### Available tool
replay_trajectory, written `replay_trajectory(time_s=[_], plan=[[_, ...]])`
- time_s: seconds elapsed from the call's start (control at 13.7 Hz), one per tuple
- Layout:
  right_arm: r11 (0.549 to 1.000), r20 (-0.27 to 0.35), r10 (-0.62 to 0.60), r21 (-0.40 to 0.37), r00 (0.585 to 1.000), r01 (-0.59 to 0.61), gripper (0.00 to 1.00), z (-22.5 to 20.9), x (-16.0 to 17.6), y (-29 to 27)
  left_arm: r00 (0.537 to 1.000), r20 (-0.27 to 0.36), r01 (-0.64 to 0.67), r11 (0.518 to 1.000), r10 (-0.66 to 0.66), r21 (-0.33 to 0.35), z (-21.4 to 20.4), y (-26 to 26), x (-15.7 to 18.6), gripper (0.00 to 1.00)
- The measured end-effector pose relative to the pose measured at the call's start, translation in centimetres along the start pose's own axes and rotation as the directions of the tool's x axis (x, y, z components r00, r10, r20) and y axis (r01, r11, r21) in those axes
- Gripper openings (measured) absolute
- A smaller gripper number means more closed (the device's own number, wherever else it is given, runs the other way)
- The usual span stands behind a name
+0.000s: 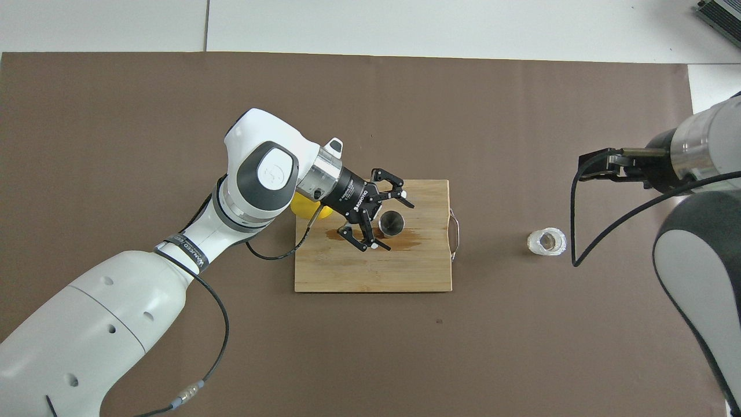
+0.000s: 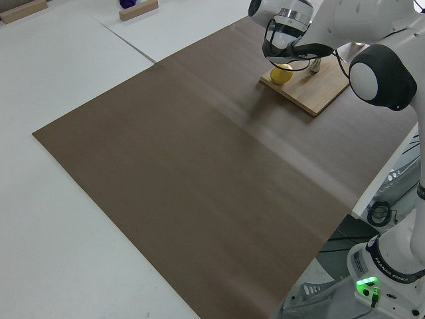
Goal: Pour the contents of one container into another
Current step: 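Withdraw the left gripper to rest while the right gripper reaches the white cup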
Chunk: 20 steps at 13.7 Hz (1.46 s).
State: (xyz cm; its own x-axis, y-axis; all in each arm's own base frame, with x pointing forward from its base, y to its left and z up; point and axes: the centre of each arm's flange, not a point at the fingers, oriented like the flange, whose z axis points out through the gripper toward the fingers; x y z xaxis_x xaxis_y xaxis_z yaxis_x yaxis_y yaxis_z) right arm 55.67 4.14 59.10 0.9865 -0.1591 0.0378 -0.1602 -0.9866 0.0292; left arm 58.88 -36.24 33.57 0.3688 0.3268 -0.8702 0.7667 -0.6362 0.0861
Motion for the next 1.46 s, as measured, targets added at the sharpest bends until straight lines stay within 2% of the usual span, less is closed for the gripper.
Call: replay_trajectory(time_s=[0.29, 0.37, 0.51, 0.66, 0.8, 0.88, 1.02, 1.17, 1.32, 1.46], plan=[[1.0, 0.003, -0.001, -0.004, 1.0, 0.001, 1.0, 0.0, 0.0, 0.0, 0.998, -0.053, -0.039, 0.996, 0.043, 0.081, -7.5, -1.6, -0.5, 1.0], [1.0, 0.006, -0.002, -0.005, 1.0, 0.002, 1.0, 0.0, -0.1, 0.0, 0.994, -0.094, -0.049, 0.992, 0.06, 0.112, -9.1, -2.1, -1.1, 1.0], [1.0, 0.011, -0.002, -0.006, 1.0, 0.002, 1.0, 0.0, -0.1, 0.0, 0.967, -0.232, -0.063, 0.98, 0.106, 0.188, -11.6, -2.9, -2.8, 1.0], [1.0, 0.014, 0.0, -0.007, 1.0, 0.0, 1.0, 0.1, -0.2, 0.1, 0.906, -0.393, -0.052, 0.964, 0.155, 0.259, -13.3, -3.7, -4.5, 1.0], [1.0, 0.017, 0.012, -0.008, 1.0, -0.012, 1.0, 0.2, 0.0, 0.8, 0.81, -0.548, -0.024, 0.946, 0.208, 0.324, -15.1, -4.4, -6.3, 1.0], [1.0, 0.019, 0.018, -0.009, 1.0, -0.018, 1.0, 0.3, 0.0, 1.2, 0.767, -0.601, -0.012, 0.941, 0.226, 0.339, -15.9, -4.7, -7.3, 1.0], [1.0, 0.025, -0.008, -0.009, 1.0, 0.009, 1.0, 0.6, 0.0, 1.2, 0.698, -0.673, 0.008, 0.937, 0.244, 0.348, -17.6, -5.3, -9.0, 1.0], [0.994, 0.022, -0.112, -0.006, 0.994, 0.112, 1.0, 1.2, 0.0, 1.0, 0.65, -0.72, 0.046, 0.934, 0.241, 0.353, -19.2, -6.1, -9.3, 1.0], [0.972, 0.02, -0.237, -0.003, 0.971, 0.237, 1.0, 2.6, 0.0, 1.0, 0.606, -0.76, 0.097, 0.927, 0.233, 0.362, -20.7, -6.9, -8.5, 1.0], [0.929, 0.029, -0.37, 0.002, 0.929, 0.37, 1.0, 4.4, -0.6, 1.1, 0.587, -0.78, 0.124, 0.927, 0.218, 0.353, -22.2, -7.6, -7.9, 1.0]])
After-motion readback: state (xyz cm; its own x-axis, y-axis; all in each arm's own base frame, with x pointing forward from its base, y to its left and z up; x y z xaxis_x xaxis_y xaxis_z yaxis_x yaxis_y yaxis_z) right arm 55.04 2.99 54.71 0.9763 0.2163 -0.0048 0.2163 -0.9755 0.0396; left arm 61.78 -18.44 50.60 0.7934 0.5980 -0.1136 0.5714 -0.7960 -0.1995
